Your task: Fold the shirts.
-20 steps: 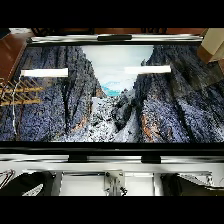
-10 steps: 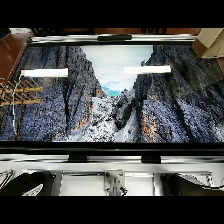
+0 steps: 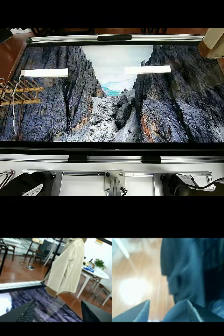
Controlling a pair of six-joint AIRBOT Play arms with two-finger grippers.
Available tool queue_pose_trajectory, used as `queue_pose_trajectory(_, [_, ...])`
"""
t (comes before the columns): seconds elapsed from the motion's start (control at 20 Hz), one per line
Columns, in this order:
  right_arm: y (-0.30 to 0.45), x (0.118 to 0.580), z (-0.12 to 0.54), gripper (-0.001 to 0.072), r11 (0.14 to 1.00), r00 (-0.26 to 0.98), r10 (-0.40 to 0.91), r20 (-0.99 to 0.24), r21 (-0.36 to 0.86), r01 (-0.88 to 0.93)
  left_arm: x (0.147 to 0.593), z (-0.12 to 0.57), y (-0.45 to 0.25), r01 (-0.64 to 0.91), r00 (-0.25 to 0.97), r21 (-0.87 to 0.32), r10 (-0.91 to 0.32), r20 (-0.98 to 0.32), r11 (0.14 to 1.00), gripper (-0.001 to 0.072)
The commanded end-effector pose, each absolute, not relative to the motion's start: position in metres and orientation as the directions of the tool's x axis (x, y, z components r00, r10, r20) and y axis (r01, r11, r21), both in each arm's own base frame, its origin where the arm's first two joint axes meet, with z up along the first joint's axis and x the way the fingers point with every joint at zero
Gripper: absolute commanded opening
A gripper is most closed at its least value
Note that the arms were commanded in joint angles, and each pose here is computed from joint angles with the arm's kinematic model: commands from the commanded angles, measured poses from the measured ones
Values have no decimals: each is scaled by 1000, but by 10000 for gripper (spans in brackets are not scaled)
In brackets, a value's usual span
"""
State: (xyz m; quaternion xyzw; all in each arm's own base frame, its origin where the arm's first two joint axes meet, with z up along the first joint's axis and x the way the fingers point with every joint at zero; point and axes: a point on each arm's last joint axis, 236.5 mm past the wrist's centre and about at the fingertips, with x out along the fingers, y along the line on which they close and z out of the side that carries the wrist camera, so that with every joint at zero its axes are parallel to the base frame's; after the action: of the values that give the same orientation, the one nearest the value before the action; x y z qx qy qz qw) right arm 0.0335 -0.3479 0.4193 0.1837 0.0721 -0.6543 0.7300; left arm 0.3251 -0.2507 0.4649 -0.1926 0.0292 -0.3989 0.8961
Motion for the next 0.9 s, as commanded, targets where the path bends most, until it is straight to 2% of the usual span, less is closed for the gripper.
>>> queue_pose_trajectory(0.0, [-303, 55, 410, 592, 160, 225, -881, -416, 185, 970, 322, 453, -256, 709, 664, -362, -746, 53, 606, 667])
queue_pose_trajectory(0.1, [-278, 82, 386, 591, 256, 340, -785, -518, 229, 939, 324, 442, -255, 709, 669, -303, -743, 7, 636, 666])
queue_pose_trajectory(0.15, [-266, 107, 367, 591, 341, 445, -684, -578, 286, 895, 328, 431, -253, 698, 680, -274, -732, -37, 662, 666])
queue_pose_trajectory(0.2, [-248, 141, 346, 591, 438, 587, -512, -627, 397, 807, 334, 412, -250, 680, 693, -230, -713, -110, 696, 666])
queue_pose_trajectory(0.25, [-228, 166, 331, 590, 495, 684, -339, -646, 496, 713, 343, 387, -245, 648, 706, -199, -678, -204, 735, 666])
queue_pose_trajectory(0.3, [-211, 185, 313, 590, 525, 714, -197, -672, 542, 656, 356, 353, -234, 592, 719, -177, -614, -325, 787, 665])
queue_pose_trajectory(0.35, [-196, 201, 299, 590, 560, 712, -116, -692, 547, 623, 367, 317, -220, 532, 717, -136, -530, -453, 836, 665])
queue_pose_trajectory(0.5, [-142, 243, 241, 591, 751, 542, 19, -840, 370, 547, 381, 202, -157, 402, 572, 96, -168, -803, 910, 666])
queue_pose_trajectory(0.55, [-122, 257, 222, 591, 804, 481, 32, -876, 308, 508, 378, 175, -136, 375, 495, 156, -55, -867, 914, 666])
queue_pose_trajectory(0.6, [-95, 272, 203, 591, 849, 426, 53, -903, 265, 457, 370, 150, -121, 360, 392, 169, 15, -920, 918, 666])
queue_pose_trajectory(0.65, [-57, 286, 183, 591, 892, 376, 108, -920, 257, 373, 362, 128, -114, 345, 287, 148, 46, -957, 927, 666])
queue_pose_trajectory(0.75, [10, 295, 138, 591, 931, 237, 212, -948, 269, 246, 355, 97, -114, 288, 140, 68, 29, -990, 955, 666])
queue_pose_trajectory(0.85, [55, 294, 99, 591, 954, 114, 231, -966, 248, 171, 362, 85, -118, 165, 123, 19, -1, -992, 986, 670])
